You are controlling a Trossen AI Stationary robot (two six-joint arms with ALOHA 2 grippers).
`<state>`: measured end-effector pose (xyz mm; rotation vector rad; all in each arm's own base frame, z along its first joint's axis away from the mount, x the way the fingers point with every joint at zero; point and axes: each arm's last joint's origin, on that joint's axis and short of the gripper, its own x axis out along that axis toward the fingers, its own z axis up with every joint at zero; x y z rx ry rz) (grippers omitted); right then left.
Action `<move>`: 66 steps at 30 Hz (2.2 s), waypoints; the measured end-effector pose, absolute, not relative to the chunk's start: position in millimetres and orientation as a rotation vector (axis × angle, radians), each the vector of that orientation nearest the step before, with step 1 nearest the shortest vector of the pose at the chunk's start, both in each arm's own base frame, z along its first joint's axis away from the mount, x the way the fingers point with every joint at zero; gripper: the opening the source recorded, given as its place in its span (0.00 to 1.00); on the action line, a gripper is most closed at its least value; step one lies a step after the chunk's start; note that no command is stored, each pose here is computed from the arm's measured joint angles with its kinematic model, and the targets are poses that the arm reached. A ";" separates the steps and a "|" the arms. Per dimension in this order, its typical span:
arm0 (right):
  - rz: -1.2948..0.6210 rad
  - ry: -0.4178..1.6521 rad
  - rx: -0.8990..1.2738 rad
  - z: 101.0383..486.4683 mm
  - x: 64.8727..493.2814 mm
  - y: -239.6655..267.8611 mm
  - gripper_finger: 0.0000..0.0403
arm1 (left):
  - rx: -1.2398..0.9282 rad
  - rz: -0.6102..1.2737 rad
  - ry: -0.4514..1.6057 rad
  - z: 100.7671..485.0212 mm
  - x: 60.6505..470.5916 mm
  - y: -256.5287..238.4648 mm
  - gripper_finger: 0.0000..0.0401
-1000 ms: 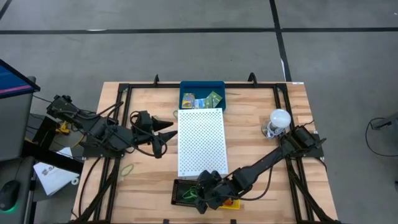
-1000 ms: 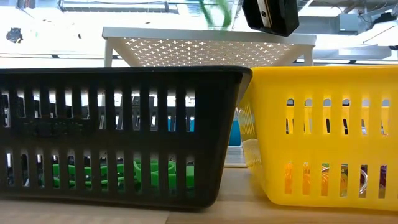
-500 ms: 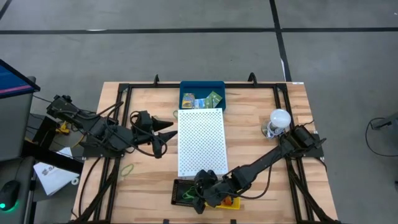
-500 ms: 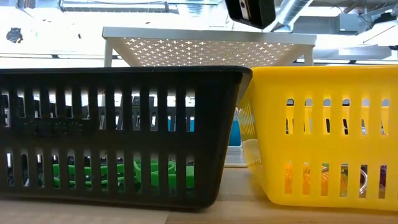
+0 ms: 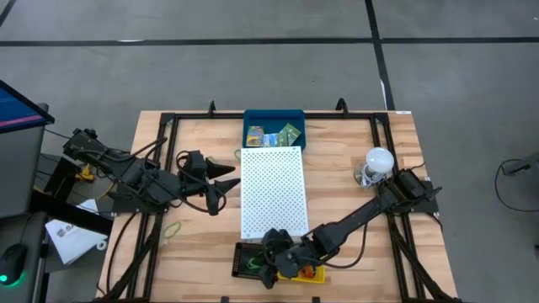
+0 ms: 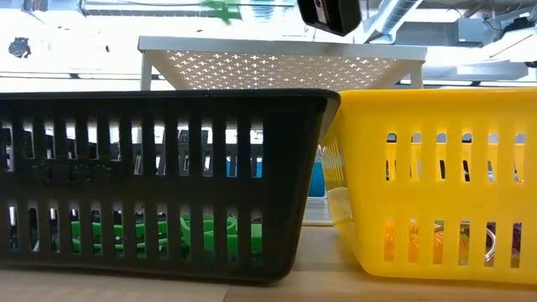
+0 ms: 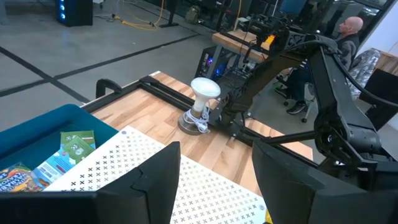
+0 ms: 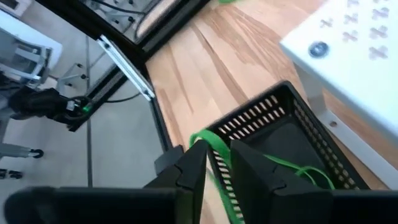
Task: Pick & Place Office Desk Supplies
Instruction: Put the green rubber band into the black bin
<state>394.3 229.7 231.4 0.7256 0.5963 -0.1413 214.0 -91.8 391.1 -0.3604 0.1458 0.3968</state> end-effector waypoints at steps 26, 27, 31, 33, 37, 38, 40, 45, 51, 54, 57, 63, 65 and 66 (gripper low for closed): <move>-0.051 0.465 0.650 254.9 392.0 236.3 0.17 | -0.407 0.176 0.246 388.4 214.7 -98.3 0.49; -0.058 0.439 0.631 263.4 388.7 235.1 0.17 | -0.435 0.129 0.293 385.7 213.9 -99.7 0.49; -0.104 0.351 0.543 297.7 368.9 232.1 0.17 | -0.606 0.005 0.647 358.9 203.5 -116.9 0.49; -0.145 0.338 0.522 312.3 358.3 225.6 0.17 | -0.690 -0.059 0.921 339.8 192.8 -139.8 0.49; -0.251 0.291 0.492 341.4 334.4 210.9 0.17 | -0.775 -0.220 1.477 316.9 150.6 -193.0 0.49; -0.277 0.270 0.485 348.5 328.1 208.2 0.17 | -0.773 -0.236 1.581 314.3 139.0 -202.6 0.49; -0.307 0.223 0.472 361.2 318.1 205.6 0.17 | -0.759 -0.230 1.734 311.2 118.9 -213.9 0.49; -0.347 0.159 0.449 377.8 302.6 204.0 0.17 | -0.647 -0.067 1.837 298.0 99.1 -211.8 0.49; -0.371 0.146 0.462 377.1 303.7 203.0 0.17 | -0.599 0.155 1.830 245.8 119.6 -180.4 0.49; -0.366 0.152 0.479 375.3 304.0 204.6 0.17 | -0.593 0.247 1.814 223.8 132.4 -157.9 0.49; -0.367 0.160 0.479 374.1 302.2 206.0 0.17 | -0.581 0.337 1.802 202.9 140.6 -133.8 0.48; -0.369 0.168 0.495 372.6 300.7 207.2 0.17 | -0.624 0.406 1.811 165.9 146.2 -95.8 0.45; -0.375 0.176 0.500 371.2 300.2 206.8 0.17 | -0.661 0.390 1.781 159.6 150.2 -90.4 0.44; -0.377 0.179 0.505 370.7 299.9 206.8 0.17 | -0.674 0.395 1.774 156.6 150.6 -87.8 0.44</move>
